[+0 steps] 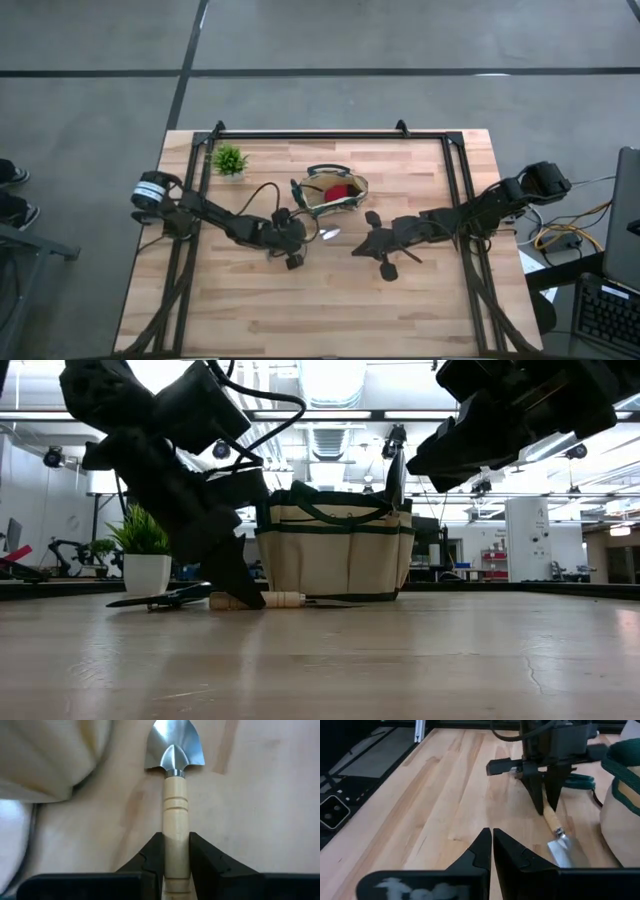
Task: Pick & Place Garden tools in Gardening bag
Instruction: Put the brown trowel into the green bag
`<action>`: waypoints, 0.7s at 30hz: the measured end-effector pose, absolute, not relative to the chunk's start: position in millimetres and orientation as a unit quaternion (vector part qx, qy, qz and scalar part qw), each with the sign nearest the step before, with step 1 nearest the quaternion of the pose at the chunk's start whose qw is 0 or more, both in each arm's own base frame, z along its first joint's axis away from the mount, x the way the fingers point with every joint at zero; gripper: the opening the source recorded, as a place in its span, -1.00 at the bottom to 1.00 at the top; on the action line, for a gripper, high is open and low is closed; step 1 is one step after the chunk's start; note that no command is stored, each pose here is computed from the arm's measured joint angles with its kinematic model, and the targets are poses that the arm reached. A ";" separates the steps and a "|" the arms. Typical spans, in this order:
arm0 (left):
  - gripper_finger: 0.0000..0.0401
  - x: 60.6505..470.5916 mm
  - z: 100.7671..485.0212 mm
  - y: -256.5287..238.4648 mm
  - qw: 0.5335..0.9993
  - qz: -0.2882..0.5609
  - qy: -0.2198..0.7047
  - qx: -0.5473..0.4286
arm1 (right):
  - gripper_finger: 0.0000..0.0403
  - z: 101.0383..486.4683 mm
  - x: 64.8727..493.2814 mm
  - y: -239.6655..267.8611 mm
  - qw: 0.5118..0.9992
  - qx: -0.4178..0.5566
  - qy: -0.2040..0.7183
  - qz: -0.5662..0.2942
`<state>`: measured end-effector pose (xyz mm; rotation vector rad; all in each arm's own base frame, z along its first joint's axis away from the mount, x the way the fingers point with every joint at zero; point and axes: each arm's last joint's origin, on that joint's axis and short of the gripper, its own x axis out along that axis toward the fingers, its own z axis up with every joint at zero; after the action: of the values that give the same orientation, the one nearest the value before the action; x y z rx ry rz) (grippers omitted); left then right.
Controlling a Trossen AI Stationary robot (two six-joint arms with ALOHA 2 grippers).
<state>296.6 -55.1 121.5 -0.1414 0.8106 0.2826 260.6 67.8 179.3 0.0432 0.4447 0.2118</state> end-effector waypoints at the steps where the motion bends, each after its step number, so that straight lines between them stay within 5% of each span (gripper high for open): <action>1: -0.67 297.3 123.4 -55.9 0.910 0.125 0.389 -0.075 | -0.94 180.0 260.2 68.7 0.970 0.020 0.218 0.107; 11: -0.67 308.0 149.9 -74.2 0.944 -0.042 0.297 -0.139 | -0.94 211.6 245.7 93.4 0.977 -0.051 0.120 0.171; 21: -0.67 317.1 197.5 -90.3 0.953 -0.234 0.089 -0.173 | -0.94 257.2 218.7 101.1 0.976 -0.082 -0.005 0.203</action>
<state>317.1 -90.3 197.5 -0.3523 0.1803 -0.4746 218.7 101.1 257.2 -0.1655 -0.0095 0.4088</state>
